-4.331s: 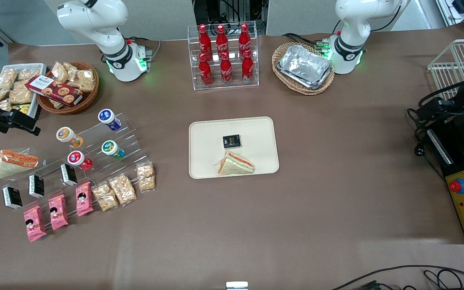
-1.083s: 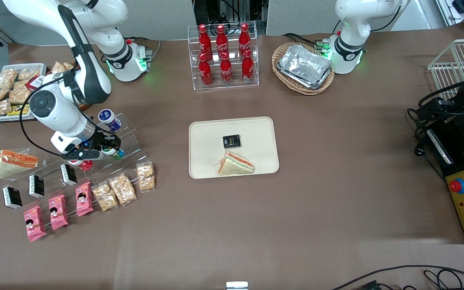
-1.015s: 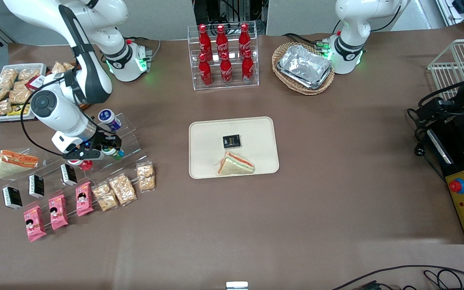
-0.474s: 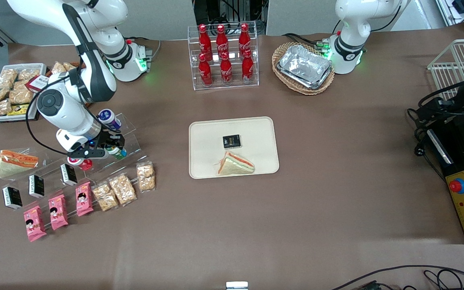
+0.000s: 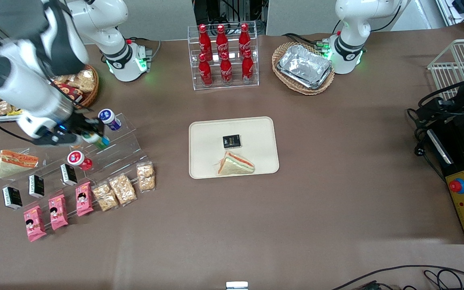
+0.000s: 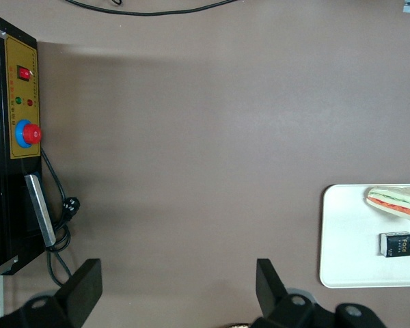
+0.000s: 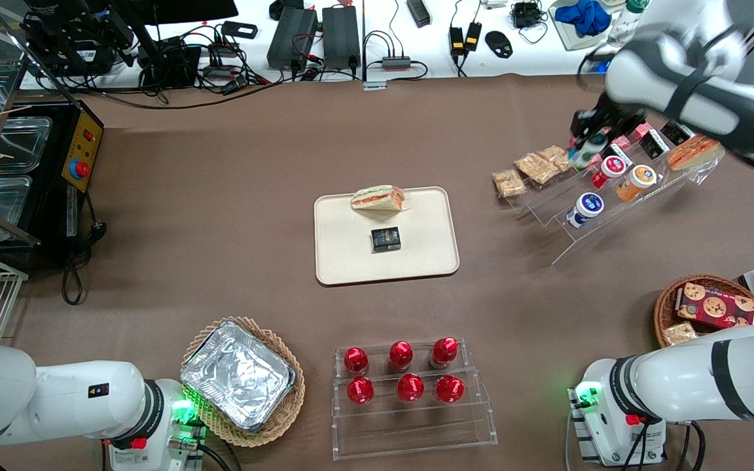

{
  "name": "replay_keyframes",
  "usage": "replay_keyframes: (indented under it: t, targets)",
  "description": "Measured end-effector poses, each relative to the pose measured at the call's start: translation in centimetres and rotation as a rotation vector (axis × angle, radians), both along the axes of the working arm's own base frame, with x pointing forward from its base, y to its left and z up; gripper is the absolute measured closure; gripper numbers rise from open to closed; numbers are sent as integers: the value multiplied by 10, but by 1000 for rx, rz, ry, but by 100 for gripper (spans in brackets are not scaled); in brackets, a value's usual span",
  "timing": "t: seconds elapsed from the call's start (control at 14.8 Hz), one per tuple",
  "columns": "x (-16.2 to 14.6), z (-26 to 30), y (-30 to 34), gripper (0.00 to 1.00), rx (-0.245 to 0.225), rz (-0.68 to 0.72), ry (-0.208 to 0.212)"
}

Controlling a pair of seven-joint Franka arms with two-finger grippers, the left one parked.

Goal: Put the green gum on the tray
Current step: 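Lift the green-labelled bottle off the rack with the right gripper, then carry the bottle over the cream tray, set it down, open gripper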

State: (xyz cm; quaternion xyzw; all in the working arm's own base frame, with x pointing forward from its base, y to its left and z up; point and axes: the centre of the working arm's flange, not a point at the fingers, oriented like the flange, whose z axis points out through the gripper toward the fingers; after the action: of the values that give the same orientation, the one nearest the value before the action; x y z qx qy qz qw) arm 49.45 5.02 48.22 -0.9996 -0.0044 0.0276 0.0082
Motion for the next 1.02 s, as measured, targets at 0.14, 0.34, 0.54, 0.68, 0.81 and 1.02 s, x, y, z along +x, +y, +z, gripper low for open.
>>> replay_keyframes:
  t: [0.14, 0.34, 0.54, 0.68, 0.81, 1.02]
  targets:
    - [3, 54, 3, 41, 1, 7, 0]
    - [0, 91, 46, 41, -4, 26, -27]
    - [-22, 92, 128, 41, -29, -8, -19]
    - [-44, 86, 187, 41, -48, -25, -14]
    - [-63, 71, 236, 41, -55, -36, -2]
    - [-70, 29, 291, 41, -30, -30, -25]
